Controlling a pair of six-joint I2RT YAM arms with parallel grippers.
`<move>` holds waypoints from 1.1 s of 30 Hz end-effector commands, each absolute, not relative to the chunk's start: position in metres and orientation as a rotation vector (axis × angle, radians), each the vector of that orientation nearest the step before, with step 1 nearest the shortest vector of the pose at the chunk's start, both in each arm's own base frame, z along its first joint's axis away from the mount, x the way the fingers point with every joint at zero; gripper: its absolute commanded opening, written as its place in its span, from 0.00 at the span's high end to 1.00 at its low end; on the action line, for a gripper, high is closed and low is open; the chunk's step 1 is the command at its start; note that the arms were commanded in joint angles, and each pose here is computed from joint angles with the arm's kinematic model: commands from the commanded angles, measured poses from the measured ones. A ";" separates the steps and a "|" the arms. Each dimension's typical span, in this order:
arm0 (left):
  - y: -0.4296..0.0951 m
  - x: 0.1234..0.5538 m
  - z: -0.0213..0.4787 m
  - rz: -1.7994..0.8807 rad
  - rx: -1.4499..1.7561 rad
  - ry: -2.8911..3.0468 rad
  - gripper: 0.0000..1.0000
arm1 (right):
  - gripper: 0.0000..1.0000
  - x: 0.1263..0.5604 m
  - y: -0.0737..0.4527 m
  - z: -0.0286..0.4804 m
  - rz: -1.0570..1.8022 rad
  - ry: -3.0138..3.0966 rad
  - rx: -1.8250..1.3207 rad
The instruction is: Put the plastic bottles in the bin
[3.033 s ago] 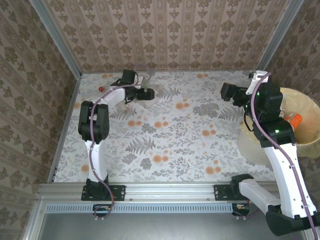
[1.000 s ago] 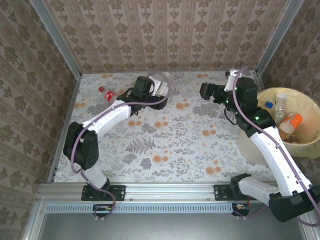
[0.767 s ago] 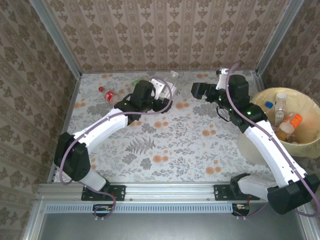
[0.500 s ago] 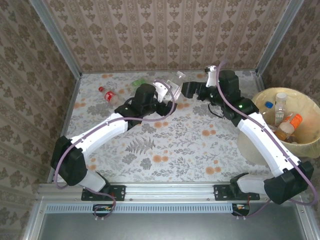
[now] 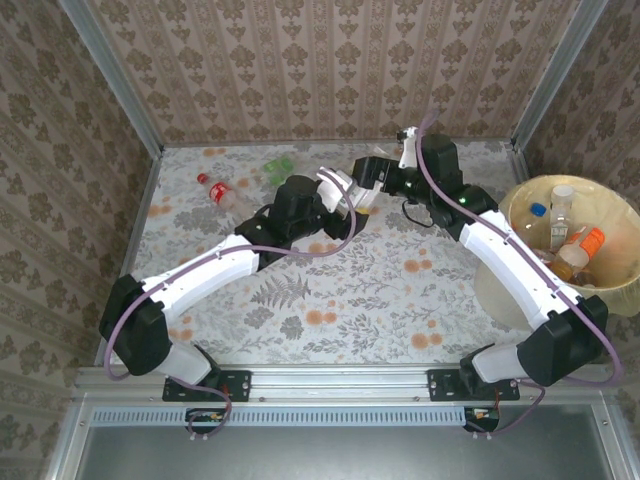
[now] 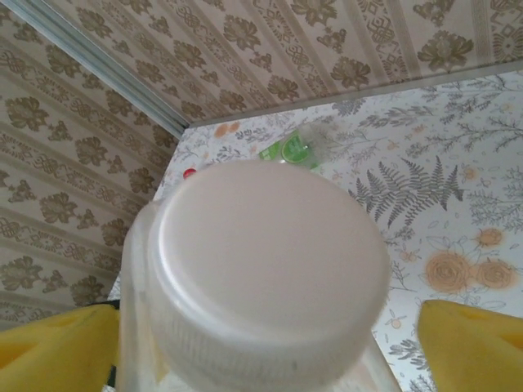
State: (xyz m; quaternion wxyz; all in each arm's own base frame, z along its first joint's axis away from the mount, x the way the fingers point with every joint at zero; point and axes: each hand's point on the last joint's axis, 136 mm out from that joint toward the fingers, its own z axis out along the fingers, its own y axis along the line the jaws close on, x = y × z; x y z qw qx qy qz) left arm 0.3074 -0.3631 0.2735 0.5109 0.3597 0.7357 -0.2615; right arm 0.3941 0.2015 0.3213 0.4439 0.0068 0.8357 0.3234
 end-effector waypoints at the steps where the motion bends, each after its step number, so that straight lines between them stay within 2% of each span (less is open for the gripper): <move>1: -0.367 0.302 0.297 -0.670 0.861 1.685 0.36 | 0.17 0.401 0.211 0.327 0.860 2.040 0.027; 6: -0.368 0.303 0.298 -0.671 0.858 1.691 0.36 | 0.35 0.399 0.213 0.325 0.880 2.034 0.019; 11: -0.368 0.300 0.300 -0.685 0.864 1.686 0.35 | 0.46 0.398 0.210 0.323 0.848 2.036 0.006; 14: -0.369 0.298 0.301 -0.694 0.874 1.691 0.29 | 0.51 0.399 0.208 0.320 0.827 2.036 0.003; 18: -0.371 0.294 0.308 -0.726 0.888 1.685 0.07 | 0.53 0.391 0.193 0.338 0.761 1.994 -0.002; 20: -0.370 0.292 0.314 -0.743 0.893 1.675 0.01 | 0.54 0.389 0.184 0.343 0.715 1.987 -0.001; 27: -0.344 0.298 0.340 -0.736 0.738 1.605 0.00 | 0.56 0.367 0.126 0.389 0.511 1.916 0.027; 33: -0.312 0.319 0.338 -0.703 0.563 1.631 0.00 | 0.57 0.330 0.053 0.444 0.345 1.818 0.109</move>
